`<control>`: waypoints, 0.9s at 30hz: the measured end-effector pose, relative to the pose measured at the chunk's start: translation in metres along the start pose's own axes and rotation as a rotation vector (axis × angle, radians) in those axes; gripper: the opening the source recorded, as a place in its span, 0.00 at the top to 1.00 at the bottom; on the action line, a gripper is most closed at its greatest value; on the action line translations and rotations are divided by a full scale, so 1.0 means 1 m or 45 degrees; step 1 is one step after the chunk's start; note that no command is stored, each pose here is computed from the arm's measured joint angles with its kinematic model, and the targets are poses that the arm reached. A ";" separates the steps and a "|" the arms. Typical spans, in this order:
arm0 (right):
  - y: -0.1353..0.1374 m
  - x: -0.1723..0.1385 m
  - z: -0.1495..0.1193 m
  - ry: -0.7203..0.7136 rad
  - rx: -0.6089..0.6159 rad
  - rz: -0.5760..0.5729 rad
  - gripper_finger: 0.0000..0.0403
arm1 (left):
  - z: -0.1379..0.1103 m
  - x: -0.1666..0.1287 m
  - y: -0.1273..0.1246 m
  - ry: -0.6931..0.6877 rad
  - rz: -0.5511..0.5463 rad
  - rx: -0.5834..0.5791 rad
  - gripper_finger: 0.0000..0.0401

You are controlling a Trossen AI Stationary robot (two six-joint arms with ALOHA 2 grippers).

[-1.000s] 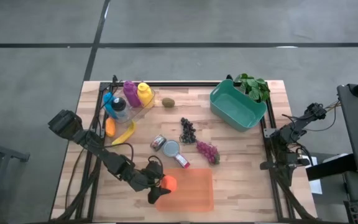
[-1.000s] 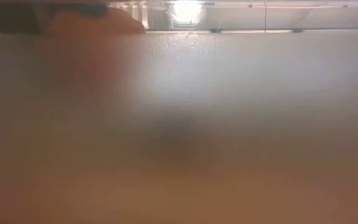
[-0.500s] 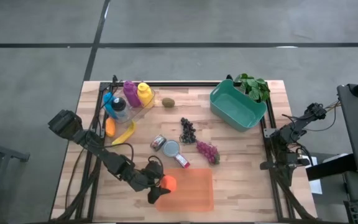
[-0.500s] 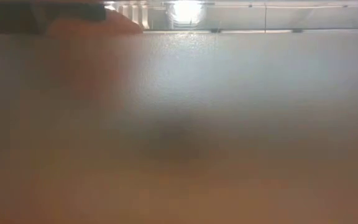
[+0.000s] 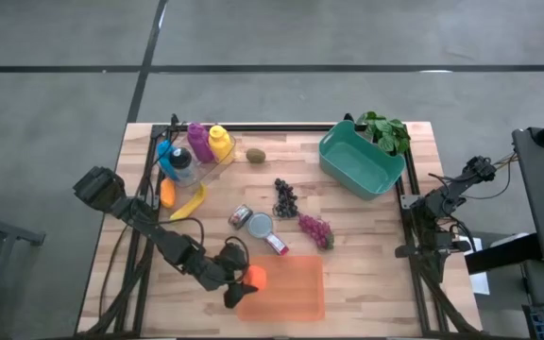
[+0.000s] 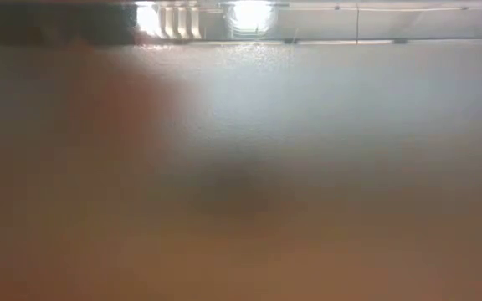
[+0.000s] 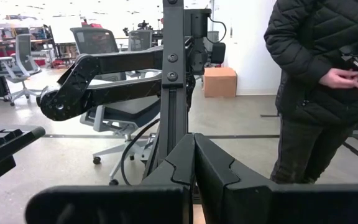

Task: Pick & Place Food Item
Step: Put the orange into the orange bin

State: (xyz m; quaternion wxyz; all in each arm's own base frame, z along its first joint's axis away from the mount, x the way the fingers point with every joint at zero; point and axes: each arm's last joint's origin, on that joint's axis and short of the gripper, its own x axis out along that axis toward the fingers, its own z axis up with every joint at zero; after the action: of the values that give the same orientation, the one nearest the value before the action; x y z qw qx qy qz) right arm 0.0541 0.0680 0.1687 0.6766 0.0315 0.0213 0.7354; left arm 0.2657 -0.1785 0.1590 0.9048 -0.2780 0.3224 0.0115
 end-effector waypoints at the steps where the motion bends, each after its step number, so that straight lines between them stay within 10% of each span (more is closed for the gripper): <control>1: 0.000 0.000 0.000 0.000 -0.001 0.000 0.98 | 0.000 0.000 0.000 0.002 0.003 -0.005 0.14; 27: 0.000 0.000 0.000 0.000 0.000 0.000 0.98 | 0.001 0.000 0.001 -0.015 0.021 -0.043 0.14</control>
State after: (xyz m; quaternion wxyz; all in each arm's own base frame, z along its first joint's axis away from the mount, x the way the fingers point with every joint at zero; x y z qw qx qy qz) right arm 0.0541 0.0680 0.1688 0.6766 0.0315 0.0213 0.7353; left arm 0.2662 -0.1770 0.1586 0.9017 -0.2905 0.3192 0.0259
